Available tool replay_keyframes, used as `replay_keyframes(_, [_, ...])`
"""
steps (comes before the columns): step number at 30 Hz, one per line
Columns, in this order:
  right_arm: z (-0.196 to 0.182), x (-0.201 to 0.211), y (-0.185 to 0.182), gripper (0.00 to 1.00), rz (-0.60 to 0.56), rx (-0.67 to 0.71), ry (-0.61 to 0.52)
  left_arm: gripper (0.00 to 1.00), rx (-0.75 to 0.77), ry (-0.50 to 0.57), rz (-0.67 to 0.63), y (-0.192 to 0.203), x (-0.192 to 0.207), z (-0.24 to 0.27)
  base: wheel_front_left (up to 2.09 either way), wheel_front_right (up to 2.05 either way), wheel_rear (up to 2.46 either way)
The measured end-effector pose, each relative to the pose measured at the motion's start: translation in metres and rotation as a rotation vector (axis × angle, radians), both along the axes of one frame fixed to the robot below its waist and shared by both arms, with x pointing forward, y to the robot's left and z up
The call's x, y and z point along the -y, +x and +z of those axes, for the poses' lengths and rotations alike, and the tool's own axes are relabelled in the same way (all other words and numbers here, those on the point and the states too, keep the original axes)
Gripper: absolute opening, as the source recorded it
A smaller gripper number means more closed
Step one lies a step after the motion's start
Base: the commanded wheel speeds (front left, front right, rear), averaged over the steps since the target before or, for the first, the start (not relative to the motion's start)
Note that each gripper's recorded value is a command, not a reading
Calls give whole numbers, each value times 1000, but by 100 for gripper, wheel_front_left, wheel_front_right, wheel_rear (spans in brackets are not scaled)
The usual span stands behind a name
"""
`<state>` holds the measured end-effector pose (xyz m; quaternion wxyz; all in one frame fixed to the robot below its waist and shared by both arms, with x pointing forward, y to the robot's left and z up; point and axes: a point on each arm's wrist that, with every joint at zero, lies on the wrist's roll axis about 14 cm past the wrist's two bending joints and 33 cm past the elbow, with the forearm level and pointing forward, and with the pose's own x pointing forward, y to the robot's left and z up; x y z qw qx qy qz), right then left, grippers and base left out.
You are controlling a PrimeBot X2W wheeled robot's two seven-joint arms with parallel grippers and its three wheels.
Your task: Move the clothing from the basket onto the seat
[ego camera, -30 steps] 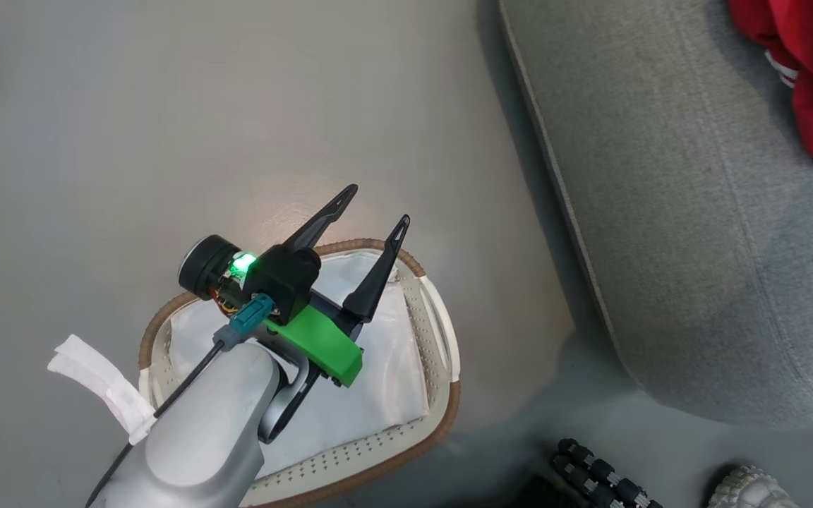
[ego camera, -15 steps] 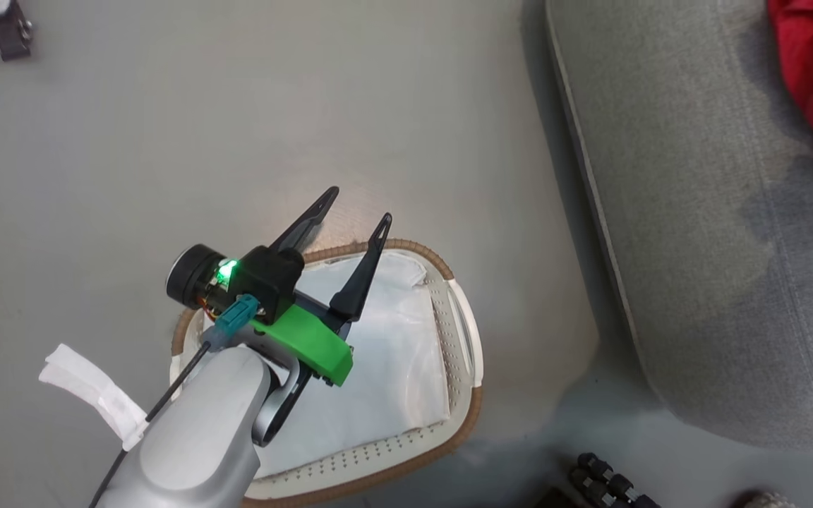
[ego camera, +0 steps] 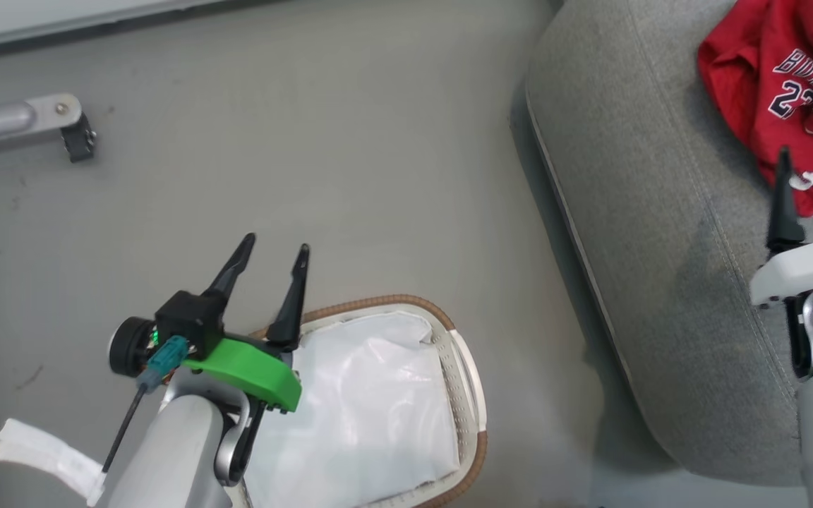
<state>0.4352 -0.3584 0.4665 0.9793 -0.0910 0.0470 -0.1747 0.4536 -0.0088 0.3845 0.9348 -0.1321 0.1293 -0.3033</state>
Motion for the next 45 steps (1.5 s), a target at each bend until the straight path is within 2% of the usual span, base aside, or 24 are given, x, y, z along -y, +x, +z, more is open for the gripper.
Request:
replay_keyframes(6, [21, -58, 17, 100, 144, 97, 84, 100, 39, 42, 176, 4, -51, 17, 0, 0, 0])
replay_keyframes(12, [23, -123, 27, 100, 298, 121, 159, 100, 64, 77, 355, -2, -108, 30, 0, 0, 0])
replay_keyframes(18, [27, -160, 26, 100, 385, 134, 204, 100, 78, 104, 478, -18, -149, 39, 0, 0, 0])
replay_keyframes(26, [22, -170, 7, 100, 396, 121, 243, 100, 83, 117, 553, -41, -174, 48, 0, 0, 0])
replay_keyframes(37, [20, -169, -20, 100, 384, 112, 259, 100, 92, 60, 545, -66, -167, 59, 0, 0, 0])
replay_keyframes(38, [18, -169, -22, 0, 383, 107, 261, 0, 85, 55, 546, -67, -166, 58, 0, 0, 0])
replay_keyframes(45, [-10, -171, -35, 0, 355, 23, 325, 0, 24, 37, 554, -73, -164, 44, 0, 0, 0])
